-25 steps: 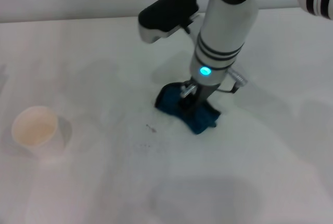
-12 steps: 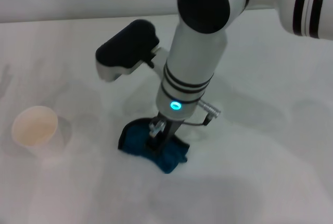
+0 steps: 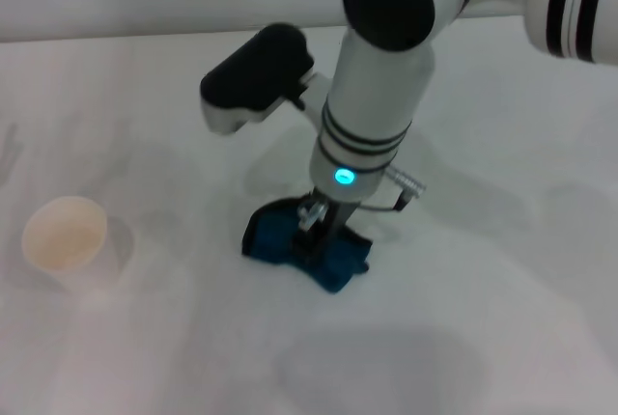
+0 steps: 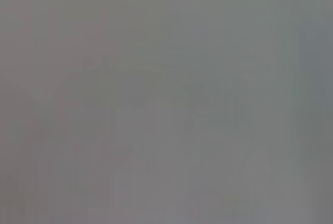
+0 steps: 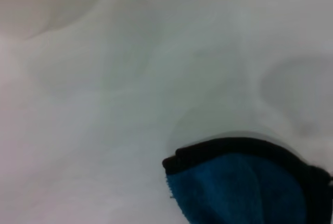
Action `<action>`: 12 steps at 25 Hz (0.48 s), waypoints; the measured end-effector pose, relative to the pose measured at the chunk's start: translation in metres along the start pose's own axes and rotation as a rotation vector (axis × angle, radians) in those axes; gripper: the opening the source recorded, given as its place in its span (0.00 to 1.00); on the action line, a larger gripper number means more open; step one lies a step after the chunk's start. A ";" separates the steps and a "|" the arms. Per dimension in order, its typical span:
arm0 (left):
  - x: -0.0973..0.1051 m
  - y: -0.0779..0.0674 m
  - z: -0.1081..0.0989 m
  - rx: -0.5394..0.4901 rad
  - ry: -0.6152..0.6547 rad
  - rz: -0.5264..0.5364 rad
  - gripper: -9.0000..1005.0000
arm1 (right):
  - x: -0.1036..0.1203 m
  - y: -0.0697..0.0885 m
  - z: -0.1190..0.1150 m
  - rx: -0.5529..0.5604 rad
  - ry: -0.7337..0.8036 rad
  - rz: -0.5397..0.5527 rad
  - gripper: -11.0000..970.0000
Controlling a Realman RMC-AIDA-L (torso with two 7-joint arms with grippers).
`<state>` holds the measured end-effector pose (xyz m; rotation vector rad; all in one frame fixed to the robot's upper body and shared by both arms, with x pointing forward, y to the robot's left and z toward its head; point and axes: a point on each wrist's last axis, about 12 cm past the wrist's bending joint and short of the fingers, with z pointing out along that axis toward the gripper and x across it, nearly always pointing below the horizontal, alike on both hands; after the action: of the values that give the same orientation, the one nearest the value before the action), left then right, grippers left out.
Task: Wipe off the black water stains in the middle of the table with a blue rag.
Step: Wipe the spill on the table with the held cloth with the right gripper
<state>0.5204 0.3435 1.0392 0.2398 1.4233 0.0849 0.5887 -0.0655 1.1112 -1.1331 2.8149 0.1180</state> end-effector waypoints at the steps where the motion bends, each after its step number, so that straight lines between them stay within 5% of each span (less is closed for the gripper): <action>1: 0.000 0.000 0.000 0.000 0.000 -0.003 0.88 | 0.000 0.000 0.000 0.000 0.000 0.000 0.15; 12: -0.001 -0.007 0.003 0.010 -0.009 -0.032 0.88 | 0.006 -0.048 -0.005 0.068 -0.034 0.096 0.16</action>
<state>0.5231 0.3358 1.0390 0.2253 1.4181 0.0504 0.6176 -0.1048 1.1137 -0.9729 2.8198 0.0490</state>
